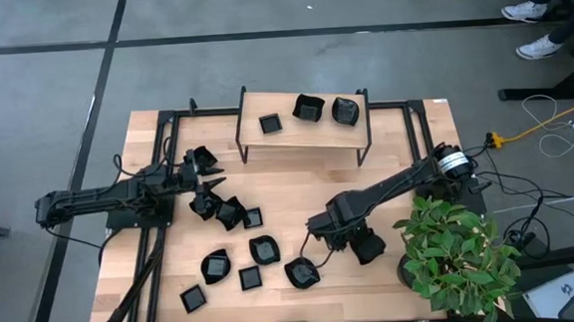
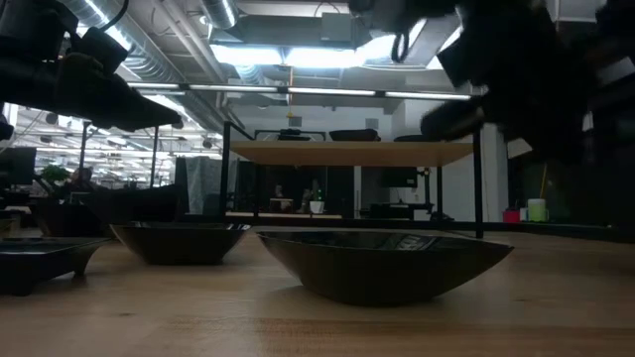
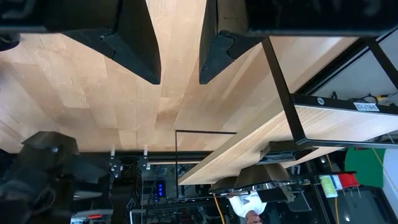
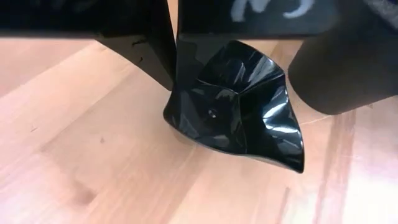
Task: Pick & Place Mini shaped plates
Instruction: Stack the distorted square plate on top of the distorted square plate on the shelf
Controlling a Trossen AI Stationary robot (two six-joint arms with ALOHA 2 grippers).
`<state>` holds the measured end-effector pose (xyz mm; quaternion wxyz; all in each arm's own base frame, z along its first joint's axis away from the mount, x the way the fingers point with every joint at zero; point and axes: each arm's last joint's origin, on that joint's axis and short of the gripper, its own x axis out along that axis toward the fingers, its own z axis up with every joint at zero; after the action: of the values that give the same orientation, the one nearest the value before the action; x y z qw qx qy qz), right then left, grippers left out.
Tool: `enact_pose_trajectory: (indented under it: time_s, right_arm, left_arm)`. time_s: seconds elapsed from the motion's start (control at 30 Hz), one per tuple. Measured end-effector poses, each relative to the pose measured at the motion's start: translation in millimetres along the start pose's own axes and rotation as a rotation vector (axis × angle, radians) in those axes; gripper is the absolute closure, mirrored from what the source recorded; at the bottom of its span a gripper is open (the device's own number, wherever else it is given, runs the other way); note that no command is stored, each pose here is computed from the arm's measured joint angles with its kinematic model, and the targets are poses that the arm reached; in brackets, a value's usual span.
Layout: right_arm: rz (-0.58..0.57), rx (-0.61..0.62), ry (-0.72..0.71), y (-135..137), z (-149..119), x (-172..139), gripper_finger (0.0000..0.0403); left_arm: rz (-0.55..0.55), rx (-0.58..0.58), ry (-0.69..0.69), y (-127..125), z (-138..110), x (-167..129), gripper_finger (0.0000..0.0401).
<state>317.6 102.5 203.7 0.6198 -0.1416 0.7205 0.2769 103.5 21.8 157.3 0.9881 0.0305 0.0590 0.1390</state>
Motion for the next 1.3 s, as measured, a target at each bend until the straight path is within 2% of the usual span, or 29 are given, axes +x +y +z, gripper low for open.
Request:
enact_pose_trajectory:
  time_s: [0.23,0.53,0.93,1.3]
  right_arm:
    - [-0.031,-0.031,-0.079,-1,8,-34,0.0402]
    - [-0.099,-0.021,-0.178,-20,5,-83,0.0402]
    - [-0.168,0.093,-0.330,-59,-18,-139,0.0402]
    - [-0.288,0.095,-0.424,-90,-40,-171,0.0401]
  left_arm:
    - [0.000,0.000,0.001,0,0,0,0.0297]
    - [0.000,0.000,0.001,0,0,0,0.0297]
    - [0.000,0.000,0.000,0,0,0,0.0297]
    - [0.000,0.000,0.001,0,0,0,0.0297]
